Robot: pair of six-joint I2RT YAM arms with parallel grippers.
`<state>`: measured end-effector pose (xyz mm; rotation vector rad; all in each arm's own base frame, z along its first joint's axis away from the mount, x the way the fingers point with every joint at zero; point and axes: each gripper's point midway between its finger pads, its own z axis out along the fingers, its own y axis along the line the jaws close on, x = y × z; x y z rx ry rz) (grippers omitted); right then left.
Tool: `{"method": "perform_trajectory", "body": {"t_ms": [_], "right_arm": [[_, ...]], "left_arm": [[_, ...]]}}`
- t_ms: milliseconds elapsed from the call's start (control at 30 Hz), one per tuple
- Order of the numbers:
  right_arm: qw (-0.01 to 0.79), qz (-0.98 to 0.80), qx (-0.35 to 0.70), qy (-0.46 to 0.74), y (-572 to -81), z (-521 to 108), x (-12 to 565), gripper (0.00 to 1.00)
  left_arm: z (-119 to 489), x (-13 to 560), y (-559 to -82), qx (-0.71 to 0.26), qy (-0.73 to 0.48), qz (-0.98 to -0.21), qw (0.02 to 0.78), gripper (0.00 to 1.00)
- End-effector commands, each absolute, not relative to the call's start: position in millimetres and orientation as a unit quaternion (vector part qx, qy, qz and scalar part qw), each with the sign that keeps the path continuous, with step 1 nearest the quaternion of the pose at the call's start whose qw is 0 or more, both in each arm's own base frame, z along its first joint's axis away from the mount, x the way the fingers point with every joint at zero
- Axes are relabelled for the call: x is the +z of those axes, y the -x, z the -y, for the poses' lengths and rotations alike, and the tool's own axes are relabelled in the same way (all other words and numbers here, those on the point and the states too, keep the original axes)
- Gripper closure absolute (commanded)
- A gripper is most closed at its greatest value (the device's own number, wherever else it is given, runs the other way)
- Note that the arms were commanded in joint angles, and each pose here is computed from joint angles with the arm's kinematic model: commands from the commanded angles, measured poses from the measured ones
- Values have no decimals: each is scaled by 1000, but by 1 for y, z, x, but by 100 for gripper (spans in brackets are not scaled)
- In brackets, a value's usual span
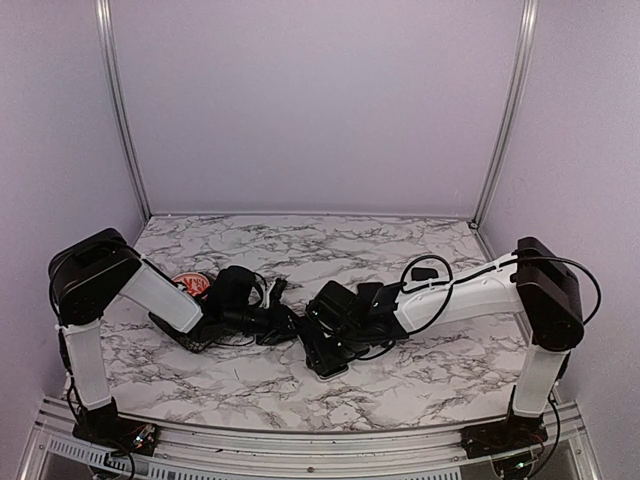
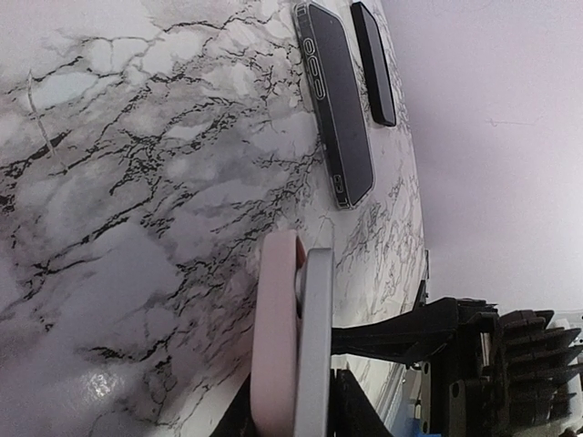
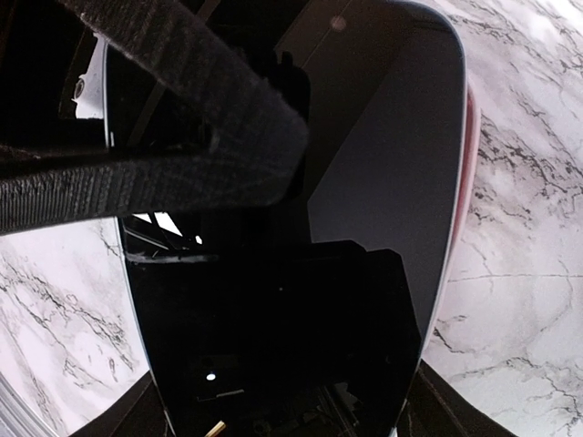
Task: Put the phone into the phone case
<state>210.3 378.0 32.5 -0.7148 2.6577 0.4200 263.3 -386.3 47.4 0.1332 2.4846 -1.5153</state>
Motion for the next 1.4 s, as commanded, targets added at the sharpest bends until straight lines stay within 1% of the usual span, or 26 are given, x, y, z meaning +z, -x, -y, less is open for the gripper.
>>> {"method": "perform_trajectory", "body": {"t_ms": [0, 67, 133, 167, 200, 367, 467, 533, 633, 767, 833, 967, 1033, 1133, 1233, 1367], "right_arm": [[217, -923, 197, 249, -226, -403, 48, 51], [217, -923, 192, 252, -225, -399, 52, 28], [227, -919, 192, 259, -227, -392, 64, 8], [233, -915, 198, 263, -228, -388, 72, 3], [239, -910, 209, 267, -229, -384, 81, 2], [272, -855, 292, 330, -221, -367, 118, 1], [307, -812, 349, 354, -215, -357, 144, 1], [346, -778, 382, 358, -214, -348, 167, 1], [423, -743, 394, 337, -223, -324, 192, 1], [486, -678, 432, 344, -209, -304, 201, 1], [501, -655, 438, 360, -202, -302, 200, 1], [480, -634, 455, 400, -189, -308, 188, 1], [463, -628, 465, 418, -183, -312, 179, 7], [437, -634, 466, 436, -181, -317, 161, 21], [413, -646, 456, 452, -181, -321, 143, 33], [407, -654, 442, 460, -181, -323, 130, 42]], "left_arm": [[390, 28, -252, -498, -74, -857, 106, 100], [389, 32, -251, -500, -85, -855, 113, 100], [389, 42, -248, -501, -116, -847, 132, 100], [390, 49, -246, -500, -138, -843, 143, 100], [390, 55, -243, -493, -167, -839, 158, 100], [390, 74, -219, -403, -341, -815, 238, 100], [391, 78, -201, -373, -413, -788, 263, 100], [391, 76, -190, -360, -444, -776, 266, 100], [395, 70, -180, -326, -484, -769, 262, 100], [400, 64, -176, -280, -523, -757, 274, 98], [403, 65, -177, -272, -525, -757, 279, 97], [403, 67, -179, -259, -530, -756, 283, 97], [402, 68, -179, -254, -535, -755, 281, 97], [402, 67, -179, -249, -539, -755, 278, 98], [404, 69, -180, -245, -539, -757, 277, 98], [402, 71, -180, -241, -538, -758, 278, 98]]}}
